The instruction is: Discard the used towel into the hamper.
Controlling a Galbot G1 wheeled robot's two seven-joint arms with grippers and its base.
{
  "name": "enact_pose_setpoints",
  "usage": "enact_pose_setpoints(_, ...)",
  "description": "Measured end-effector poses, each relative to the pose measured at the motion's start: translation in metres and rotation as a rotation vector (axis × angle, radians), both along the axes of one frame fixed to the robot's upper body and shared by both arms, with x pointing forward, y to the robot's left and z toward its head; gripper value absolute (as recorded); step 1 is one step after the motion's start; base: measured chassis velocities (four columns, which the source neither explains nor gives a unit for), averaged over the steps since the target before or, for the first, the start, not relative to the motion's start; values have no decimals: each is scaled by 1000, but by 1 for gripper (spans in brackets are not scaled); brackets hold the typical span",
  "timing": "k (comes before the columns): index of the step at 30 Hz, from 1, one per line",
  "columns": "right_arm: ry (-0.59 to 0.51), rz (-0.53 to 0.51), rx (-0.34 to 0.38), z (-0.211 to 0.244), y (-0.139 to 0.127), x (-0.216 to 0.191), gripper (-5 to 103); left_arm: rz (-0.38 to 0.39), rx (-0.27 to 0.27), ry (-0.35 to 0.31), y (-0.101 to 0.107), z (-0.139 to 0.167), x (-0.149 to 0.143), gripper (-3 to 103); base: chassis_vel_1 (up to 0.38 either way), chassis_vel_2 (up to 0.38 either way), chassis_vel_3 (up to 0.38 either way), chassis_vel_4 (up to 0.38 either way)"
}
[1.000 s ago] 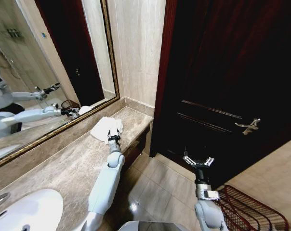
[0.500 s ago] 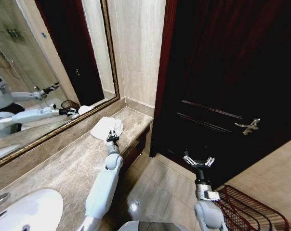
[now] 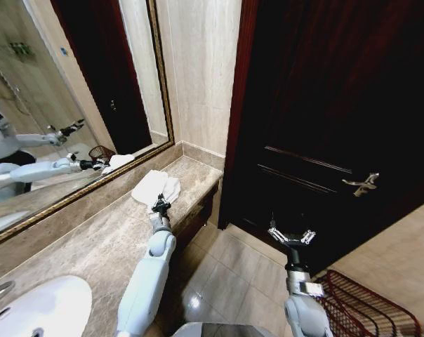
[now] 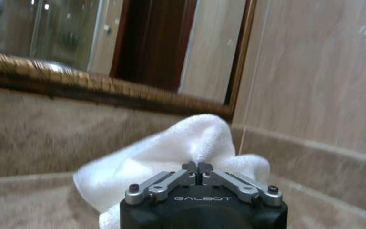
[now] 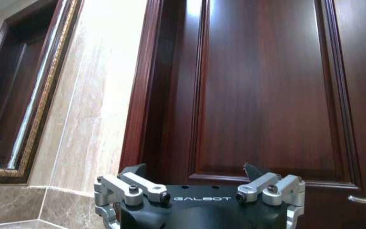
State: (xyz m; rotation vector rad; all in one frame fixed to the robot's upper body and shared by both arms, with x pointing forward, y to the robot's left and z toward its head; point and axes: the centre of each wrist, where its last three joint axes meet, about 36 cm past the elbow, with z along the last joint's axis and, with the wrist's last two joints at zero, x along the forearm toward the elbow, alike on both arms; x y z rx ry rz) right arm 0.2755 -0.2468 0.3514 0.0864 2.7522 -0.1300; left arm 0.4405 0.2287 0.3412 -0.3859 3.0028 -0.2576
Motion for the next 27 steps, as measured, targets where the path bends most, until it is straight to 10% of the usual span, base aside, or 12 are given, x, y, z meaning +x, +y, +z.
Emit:
enact_pose_setpoints(10, -49, -7, 29, 7, 9, 5, 100, -85, 52, -275, 8, 59, -90, 0, 0, 0, 0, 0)
enact_pose_setpoints(27, -87, -31, 54, 15, 17, -15, 100, -114, 165, -351, 9, 102, -151, 0, 0, 0, 0, 0)
